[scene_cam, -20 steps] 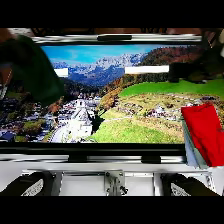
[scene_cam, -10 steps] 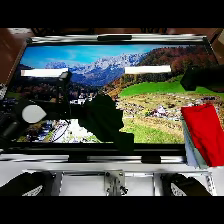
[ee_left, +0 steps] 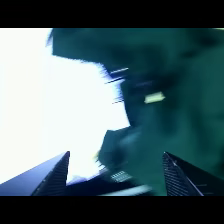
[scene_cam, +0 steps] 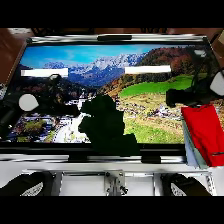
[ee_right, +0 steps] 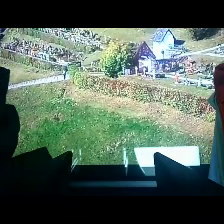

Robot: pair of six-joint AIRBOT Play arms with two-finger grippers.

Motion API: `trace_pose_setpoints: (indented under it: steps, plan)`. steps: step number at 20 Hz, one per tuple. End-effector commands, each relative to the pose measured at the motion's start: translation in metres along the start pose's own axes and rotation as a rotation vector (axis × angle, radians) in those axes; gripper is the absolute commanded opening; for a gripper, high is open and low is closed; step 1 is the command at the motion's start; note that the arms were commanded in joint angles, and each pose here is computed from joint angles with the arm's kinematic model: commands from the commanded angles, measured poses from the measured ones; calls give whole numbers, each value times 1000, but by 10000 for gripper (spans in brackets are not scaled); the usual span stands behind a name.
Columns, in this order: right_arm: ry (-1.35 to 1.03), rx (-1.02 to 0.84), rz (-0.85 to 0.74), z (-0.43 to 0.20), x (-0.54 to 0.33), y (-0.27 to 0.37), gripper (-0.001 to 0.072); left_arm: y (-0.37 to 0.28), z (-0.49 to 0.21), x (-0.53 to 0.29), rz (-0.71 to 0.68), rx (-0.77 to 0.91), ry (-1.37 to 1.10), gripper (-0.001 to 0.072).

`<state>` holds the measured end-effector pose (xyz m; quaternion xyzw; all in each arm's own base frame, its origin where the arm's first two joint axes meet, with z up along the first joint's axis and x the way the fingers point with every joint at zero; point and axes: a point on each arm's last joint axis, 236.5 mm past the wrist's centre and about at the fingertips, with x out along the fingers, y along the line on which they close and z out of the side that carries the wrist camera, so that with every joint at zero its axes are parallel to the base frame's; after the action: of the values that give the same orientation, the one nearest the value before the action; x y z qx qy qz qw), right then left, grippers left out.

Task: Fold the shirts.

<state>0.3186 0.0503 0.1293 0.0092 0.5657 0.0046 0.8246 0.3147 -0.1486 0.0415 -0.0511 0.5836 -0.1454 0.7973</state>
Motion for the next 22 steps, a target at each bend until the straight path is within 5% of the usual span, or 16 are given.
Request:
trace_pose_setpoints:
  steps: [1, 7, 11, 12, 14, 15, 22]
  plan:
    - [48, -1, 15, -18, 48, 5, 627, 43, -37, -3, 8, -107, 167, 718]
    - [370, -77, 321, -91, 110, 76, 627, -35, -60, 53, -277, -216, 142, 714]
    - [566, -126, 331, -136, 123, 72, 627, -69, -45, 64, -310, -150, 49, 705]
    - [596, -128, 330, -146, 125, 71, 627, -73, -52, 70, -307, -139, 75, 611]
    - [667, -113, 335, -171, 128, 69, 627, -72, -57, 79, -299, -142, 104, 152]
    - [703, -97, 351, -184, 130, 72, 627, -71, -57, 80, -295, -141, 103, 38]
    - [639, 51, 466, -203, 162, 107, 627, -69, -54, 79, -294, -121, 90, 38]
